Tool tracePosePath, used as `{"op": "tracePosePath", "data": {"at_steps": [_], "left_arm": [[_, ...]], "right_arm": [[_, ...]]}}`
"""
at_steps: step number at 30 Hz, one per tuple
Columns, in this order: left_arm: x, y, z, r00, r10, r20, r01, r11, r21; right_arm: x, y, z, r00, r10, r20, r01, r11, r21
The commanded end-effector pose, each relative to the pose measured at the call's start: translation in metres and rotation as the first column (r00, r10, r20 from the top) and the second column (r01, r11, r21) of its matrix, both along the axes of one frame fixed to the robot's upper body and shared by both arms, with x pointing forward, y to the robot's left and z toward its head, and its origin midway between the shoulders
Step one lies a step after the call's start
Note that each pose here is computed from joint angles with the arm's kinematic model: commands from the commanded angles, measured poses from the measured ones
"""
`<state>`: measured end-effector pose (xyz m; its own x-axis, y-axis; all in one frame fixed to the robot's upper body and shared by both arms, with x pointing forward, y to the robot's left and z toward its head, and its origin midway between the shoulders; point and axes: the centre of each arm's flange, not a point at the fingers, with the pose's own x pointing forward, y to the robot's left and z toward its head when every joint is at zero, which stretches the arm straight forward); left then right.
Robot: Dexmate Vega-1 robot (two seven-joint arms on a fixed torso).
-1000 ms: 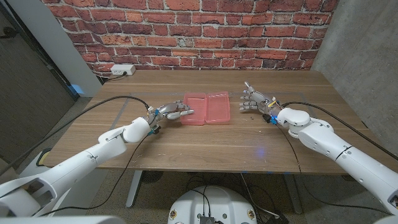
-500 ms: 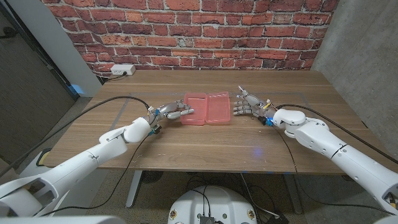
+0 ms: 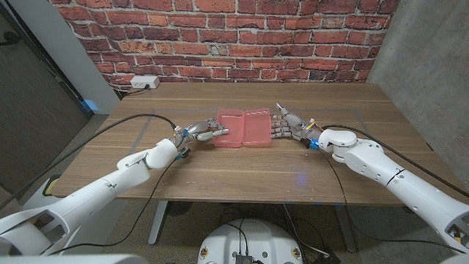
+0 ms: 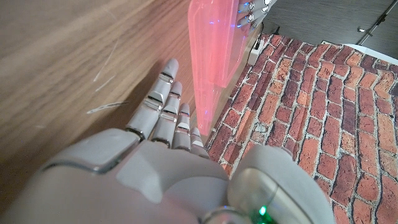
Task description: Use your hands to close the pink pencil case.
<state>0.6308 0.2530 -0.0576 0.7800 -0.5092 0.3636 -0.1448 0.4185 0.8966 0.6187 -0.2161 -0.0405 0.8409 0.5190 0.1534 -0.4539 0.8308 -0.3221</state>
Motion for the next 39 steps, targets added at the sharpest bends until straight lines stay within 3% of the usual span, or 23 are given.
{"op": "tracePosePath", "data": {"at_steps": [1, 8, 18, 27, 39], "left_arm": [[0.000, -0.002, 0.000, 1.000, -0.002, 0.005, 0.002, 1.000, -0.001], [0.001, -0.003, 0.000, 1.000, -0.005, 0.007, 0.005, 1.000, 0.001], [0.002, -0.008, 0.001, 1.000, -0.011, 0.007, 0.011, 1.000, 0.002], [0.003, -0.011, 0.001, 1.000, -0.015, 0.004, 0.015, 1.000, 0.005], [0.006, -0.013, 0.000, 1.000, -0.019, 0.005, 0.019, 1.000, 0.001]], "right_arm": [[-0.006, 0.007, 0.007, 0.998, 0.066, 0.008, -0.066, 0.994, 0.083], [-0.011, 0.010, 0.011, 0.994, 0.104, 0.026, -0.106, 0.989, 0.104], [-0.020, 0.011, 0.022, 0.994, 0.093, 0.062, -0.099, 0.990, 0.099], [-0.029, 0.013, 0.032, 0.988, 0.124, 0.095, -0.135, 0.984, 0.116], [-0.036, 0.023, 0.040, 0.984, 0.149, 0.096, -0.159, 0.981, 0.111]]}}
